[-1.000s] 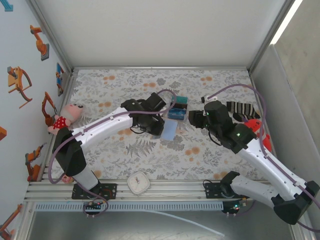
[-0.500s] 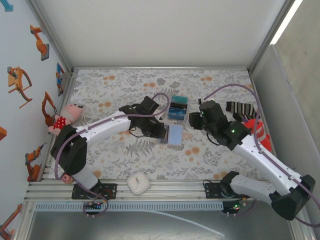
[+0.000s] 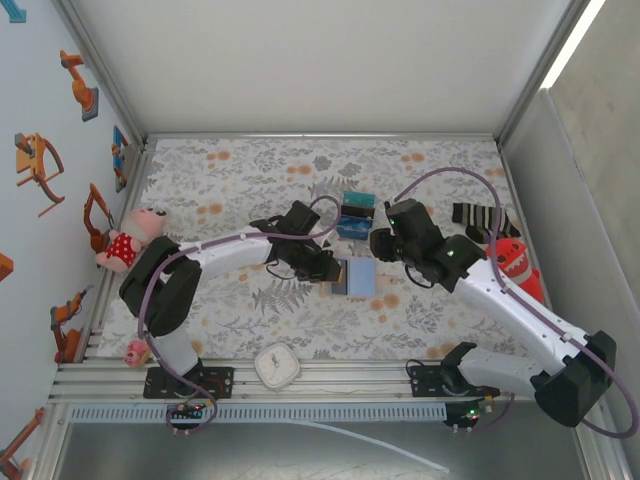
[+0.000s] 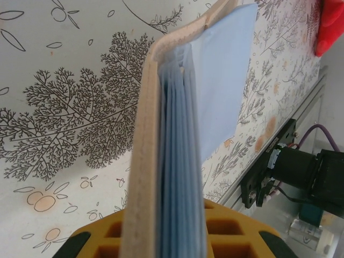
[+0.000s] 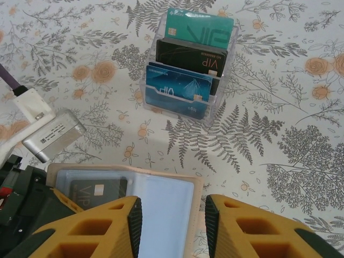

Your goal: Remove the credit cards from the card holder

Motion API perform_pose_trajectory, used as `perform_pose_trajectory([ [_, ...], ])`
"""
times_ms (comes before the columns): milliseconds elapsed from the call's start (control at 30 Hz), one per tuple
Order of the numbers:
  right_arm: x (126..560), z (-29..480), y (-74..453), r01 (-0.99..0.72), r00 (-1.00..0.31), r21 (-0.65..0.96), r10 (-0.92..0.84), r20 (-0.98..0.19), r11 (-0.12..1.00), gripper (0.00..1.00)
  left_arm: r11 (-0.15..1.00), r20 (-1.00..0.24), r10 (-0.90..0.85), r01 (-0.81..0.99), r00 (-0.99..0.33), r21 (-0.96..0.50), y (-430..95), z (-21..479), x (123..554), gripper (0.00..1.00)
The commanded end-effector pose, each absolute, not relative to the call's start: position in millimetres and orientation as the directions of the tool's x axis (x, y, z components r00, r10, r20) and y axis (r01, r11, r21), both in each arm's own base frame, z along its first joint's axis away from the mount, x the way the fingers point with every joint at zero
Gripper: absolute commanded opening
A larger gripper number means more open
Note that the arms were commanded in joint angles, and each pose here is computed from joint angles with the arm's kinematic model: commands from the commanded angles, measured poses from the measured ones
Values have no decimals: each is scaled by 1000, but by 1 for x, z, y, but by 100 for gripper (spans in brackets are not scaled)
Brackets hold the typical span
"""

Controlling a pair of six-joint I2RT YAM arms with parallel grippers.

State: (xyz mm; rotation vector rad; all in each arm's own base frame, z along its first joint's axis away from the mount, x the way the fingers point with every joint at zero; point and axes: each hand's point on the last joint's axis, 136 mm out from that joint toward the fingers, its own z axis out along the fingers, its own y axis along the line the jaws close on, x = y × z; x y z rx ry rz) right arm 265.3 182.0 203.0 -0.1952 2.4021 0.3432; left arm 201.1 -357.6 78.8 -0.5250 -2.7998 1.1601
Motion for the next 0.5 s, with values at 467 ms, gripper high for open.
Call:
perform_pose_trajectory([
  [467, 277, 209, 191, -227, -747, 218, -26, -665, 949, 36, 665, 6, 367, 258, -930, -701, -343, 49, 210, 4],
])
